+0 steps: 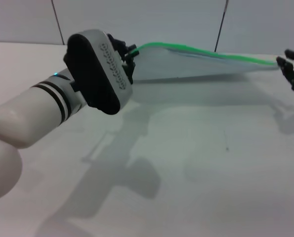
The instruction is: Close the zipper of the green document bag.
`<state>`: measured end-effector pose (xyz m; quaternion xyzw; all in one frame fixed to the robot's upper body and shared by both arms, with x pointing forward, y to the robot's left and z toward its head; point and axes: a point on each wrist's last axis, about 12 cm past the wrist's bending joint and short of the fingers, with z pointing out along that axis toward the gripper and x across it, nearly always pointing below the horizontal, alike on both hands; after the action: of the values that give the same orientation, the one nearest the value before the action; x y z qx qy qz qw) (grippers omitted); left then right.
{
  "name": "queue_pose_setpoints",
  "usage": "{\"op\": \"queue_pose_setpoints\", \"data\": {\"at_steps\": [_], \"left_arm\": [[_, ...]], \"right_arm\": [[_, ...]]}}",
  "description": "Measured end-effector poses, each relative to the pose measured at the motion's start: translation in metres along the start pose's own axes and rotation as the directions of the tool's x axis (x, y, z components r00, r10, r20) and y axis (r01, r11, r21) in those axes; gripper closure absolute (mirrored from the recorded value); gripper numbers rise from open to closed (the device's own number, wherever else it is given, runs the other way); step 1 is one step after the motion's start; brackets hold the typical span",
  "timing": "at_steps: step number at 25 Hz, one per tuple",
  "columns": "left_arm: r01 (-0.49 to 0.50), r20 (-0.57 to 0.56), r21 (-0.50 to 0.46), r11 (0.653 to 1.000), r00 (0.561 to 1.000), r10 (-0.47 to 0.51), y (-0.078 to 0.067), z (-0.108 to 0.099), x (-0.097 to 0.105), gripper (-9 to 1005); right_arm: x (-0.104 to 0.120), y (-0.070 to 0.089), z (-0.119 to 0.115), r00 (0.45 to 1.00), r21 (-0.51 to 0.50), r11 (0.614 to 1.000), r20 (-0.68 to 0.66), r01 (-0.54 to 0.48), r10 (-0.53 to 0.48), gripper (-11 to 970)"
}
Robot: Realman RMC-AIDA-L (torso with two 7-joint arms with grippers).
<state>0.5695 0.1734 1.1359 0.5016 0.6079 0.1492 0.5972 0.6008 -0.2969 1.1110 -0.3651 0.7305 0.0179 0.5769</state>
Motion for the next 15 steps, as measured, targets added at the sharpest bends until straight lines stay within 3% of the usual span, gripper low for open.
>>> {"op": "queue_pose_setpoints", "data": {"at_steps": [1,3,8,12,15], "left_arm": [[0.01,0.01,-0.02,1.0,1.0,-0.01,0.002,0.0,0.0,951],[0.033,0.033,-0.062,0.998,0.999,-0.031,0.005,-0.001,-0.001,922],[0.175,0.11,-0.187,0.967,0.981,-0.156,0.013,-0.006,0.0,850],[0.388,0.191,-0.249,0.887,0.918,-0.348,0.013,-0.009,0.002,722],[0.492,0.236,-0.263,0.83,0.867,-0.439,0.004,-0.009,0.009,608]], "right_arm": [[-0.005,-0.003,-0.006,0.996,0.024,0.998,0.058,-0.063,0.061,702],[-0.007,-0.005,-0.009,0.993,0.035,0.996,0.087,-0.083,0.08,693],[-0.02,0.0,-0.024,0.951,0.058,0.982,0.265,-0.179,0.157,490],[-0.026,0.026,-0.016,0.927,0.053,0.982,0.343,-0.182,0.153,392],[-0.028,0.048,-0.001,0.934,0.088,0.981,0.331,-0.173,0.135,334]]}}
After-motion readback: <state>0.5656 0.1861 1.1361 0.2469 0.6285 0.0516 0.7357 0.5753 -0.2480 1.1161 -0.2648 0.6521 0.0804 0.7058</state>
